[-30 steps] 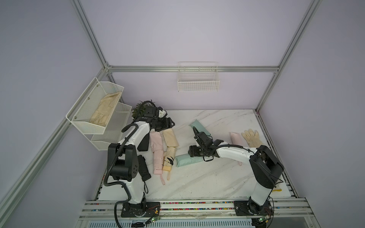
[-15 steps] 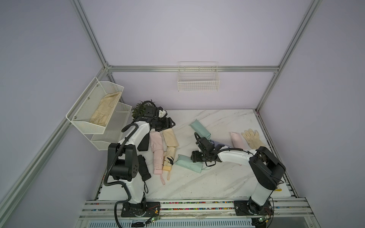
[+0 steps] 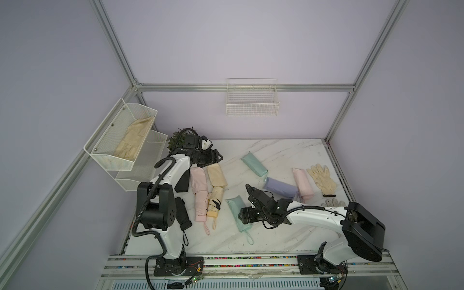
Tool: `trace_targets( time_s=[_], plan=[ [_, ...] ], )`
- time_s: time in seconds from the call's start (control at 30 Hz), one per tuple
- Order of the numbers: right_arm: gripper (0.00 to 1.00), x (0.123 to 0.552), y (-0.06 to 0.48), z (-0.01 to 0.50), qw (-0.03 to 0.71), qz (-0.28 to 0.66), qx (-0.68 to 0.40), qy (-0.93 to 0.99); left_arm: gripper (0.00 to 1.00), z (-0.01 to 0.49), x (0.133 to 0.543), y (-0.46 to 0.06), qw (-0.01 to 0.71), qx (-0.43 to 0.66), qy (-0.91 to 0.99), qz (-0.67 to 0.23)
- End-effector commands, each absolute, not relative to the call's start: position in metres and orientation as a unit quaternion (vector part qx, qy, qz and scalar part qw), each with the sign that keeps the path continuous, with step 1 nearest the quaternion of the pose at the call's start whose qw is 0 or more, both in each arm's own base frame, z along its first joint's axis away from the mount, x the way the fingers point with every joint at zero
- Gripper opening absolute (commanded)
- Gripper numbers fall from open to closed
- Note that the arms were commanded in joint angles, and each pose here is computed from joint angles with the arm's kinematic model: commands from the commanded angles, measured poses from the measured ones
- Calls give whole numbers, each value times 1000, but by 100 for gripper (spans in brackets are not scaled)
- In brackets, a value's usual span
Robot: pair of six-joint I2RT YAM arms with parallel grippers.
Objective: Take umbrellas out of sleeves
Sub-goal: Move the umbrella to the center of the board.
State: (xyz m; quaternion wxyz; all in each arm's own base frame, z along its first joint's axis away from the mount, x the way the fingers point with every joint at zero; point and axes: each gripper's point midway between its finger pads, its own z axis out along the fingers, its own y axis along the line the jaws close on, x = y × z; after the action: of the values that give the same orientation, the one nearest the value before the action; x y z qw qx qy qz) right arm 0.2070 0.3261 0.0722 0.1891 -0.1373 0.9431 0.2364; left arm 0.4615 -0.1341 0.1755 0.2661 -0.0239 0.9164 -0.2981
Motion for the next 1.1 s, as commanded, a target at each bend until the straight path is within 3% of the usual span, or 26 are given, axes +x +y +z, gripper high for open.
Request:
trace_targets(
  time_s=[0.0, 0.27, 0.57, 0.63, 0.93, 1.0, 1.07],
  plan=[
    [87, 211, 332, 66, 216, 167, -166, 948, 76, 183, 463, -133, 274, -25, 913, -301],
    [85, 219, 338, 52, 232, 77, -144, 959, 76, 185, 463, -132, 276, -24, 914, -297],
    [59, 236, 327, 38, 245, 30, -117, 962, 76, 186, 463, -133, 276, -24, 913, -301],
    [47, 248, 324, 38, 248, 26, -109, 962, 76, 185, 463, -133, 275, -25, 913, -300],
    [46, 330, 294, 46, 261, 30, -67, 963, 75, 181, 462, -139, 269, -19, 915, -301],
    [51, 337, 300, 51, 258, 50, -81, 961, 75, 181, 461, -142, 267, -16, 914, -304],
    [63, 339, 307, 67, 269, 71, -96, 956, 75, 178, 461, -145, 262, -15, 915, -307]
  ],
)
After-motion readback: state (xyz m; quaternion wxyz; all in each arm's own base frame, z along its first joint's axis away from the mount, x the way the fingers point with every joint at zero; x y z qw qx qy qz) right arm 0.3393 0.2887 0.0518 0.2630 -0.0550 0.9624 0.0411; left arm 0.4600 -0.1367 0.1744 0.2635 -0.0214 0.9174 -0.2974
